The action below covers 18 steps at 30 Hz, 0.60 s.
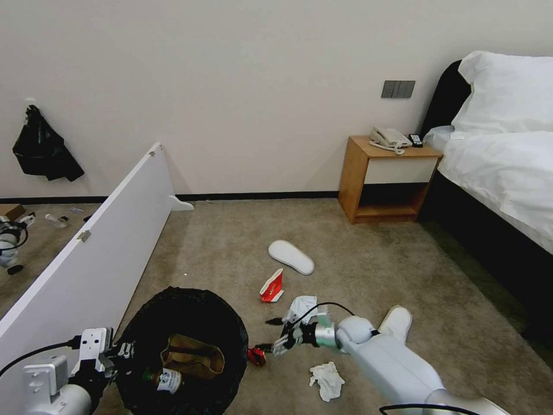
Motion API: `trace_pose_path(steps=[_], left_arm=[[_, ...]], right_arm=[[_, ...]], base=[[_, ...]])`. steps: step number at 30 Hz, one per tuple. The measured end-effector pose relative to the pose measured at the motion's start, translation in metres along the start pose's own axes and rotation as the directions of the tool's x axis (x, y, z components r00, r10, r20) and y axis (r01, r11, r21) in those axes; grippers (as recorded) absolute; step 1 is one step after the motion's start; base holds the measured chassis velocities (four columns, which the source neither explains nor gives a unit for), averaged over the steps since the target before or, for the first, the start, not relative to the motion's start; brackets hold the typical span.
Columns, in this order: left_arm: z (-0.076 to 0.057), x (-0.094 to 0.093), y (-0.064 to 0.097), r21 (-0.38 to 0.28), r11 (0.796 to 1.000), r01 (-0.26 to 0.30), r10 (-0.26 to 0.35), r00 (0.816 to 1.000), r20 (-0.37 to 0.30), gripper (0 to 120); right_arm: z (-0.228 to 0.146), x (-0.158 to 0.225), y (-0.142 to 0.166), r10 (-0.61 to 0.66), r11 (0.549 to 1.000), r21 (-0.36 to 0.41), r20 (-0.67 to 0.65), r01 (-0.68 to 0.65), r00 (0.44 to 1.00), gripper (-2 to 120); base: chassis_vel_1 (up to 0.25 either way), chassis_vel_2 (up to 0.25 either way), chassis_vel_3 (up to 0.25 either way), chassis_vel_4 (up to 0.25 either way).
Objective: Pick up the trash bin, then pick up the garbage from the floor and place it into the trash bin.
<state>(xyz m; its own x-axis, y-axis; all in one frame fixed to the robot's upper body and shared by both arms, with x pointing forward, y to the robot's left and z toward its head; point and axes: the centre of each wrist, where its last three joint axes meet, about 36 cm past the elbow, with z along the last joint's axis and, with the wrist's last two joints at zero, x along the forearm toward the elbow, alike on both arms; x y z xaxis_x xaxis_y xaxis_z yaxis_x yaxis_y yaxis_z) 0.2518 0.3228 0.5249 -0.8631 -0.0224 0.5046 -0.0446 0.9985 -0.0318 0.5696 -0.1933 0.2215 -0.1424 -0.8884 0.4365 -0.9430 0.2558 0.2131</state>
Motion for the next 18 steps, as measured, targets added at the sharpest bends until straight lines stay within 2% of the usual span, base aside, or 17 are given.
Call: trace_pose_path(steps=[4, 18], left_arm=[[-0.001, 0.0, 0.0, 0.001, 1.0, -0.001, 0.001, 1.0, 0.004, 3], [-0.001, -0.003, -0.001, 0.003, 1.0, -0.005, 0.005, 1.0, 0.006, 3]], right_arm=[[0.014, 0.001, -0.002, -0.017, 0.999, 0.035, -0.085, 0.02, 0.996, 100], [0.027, -0.017, -0.007, -0.008, 0.999, 0.032, -0.184, 0.014, 0.983, 100]], base=[[0.0, 0.0, 0.0, 0.0], [0.0, 0.0, 0.0, 0.0]])
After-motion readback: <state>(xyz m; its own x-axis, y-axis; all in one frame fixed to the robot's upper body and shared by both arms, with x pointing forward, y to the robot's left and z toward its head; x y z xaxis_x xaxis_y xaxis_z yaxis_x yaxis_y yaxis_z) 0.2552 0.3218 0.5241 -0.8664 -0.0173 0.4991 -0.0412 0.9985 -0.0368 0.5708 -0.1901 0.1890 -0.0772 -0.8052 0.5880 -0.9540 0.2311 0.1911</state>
